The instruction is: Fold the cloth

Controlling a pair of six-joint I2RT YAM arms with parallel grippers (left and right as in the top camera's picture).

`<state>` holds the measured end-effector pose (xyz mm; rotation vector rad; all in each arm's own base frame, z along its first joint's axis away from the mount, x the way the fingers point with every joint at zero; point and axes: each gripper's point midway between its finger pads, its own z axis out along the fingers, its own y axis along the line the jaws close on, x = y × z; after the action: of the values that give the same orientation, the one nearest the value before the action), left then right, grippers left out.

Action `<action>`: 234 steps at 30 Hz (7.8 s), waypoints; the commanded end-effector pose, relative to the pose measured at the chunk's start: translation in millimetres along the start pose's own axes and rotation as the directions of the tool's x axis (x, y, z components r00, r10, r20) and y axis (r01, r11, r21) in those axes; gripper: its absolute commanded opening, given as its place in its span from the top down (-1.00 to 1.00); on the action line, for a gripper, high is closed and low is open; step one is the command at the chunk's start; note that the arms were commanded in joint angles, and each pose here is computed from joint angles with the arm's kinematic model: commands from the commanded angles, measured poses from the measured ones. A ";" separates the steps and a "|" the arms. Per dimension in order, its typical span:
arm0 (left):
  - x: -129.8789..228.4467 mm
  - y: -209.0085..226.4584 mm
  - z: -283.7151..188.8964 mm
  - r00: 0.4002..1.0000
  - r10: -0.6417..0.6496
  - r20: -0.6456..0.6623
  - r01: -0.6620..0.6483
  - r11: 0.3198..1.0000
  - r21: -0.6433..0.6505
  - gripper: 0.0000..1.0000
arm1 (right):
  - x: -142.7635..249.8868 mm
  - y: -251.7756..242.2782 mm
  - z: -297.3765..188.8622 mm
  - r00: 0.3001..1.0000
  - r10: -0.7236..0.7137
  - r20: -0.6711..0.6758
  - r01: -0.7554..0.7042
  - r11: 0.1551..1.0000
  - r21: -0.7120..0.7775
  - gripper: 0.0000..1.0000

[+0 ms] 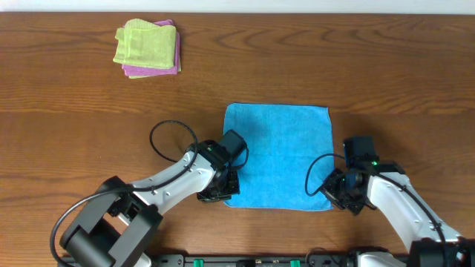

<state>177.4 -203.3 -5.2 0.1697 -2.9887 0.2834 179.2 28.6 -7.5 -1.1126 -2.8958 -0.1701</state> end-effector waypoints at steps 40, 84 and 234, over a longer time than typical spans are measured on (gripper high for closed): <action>-64.2 -15.6 -38.0 0.991 0.000 0.132 -0.011 0.997 0.079 0.88 | -30.1 22.7 -29.9 0.988 -0.127 0.087 0.127 0.992 0.010 0.97; -40.8 -19.9 -32.1 0.994 0.076 0.081 -0.079 0.996 0.041 0.10 | -32.8 61.9 -33.4 0.984 -0.148 0.096 0.163 0.970 -0.178 0.97; -227.4 -44.2 -109.9 0.809 0.120 0.576 -0.208 0.974 0.090 -0.90 | -103.9 197.5 -83.4 0.726 -0.505 0.467 0.659 0.704 -0.264 -0.98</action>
<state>437.3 -197.9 89.4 0.0784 -3.6761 0.5440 402.8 84.0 93.7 -0.0996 -3.6594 -0.6588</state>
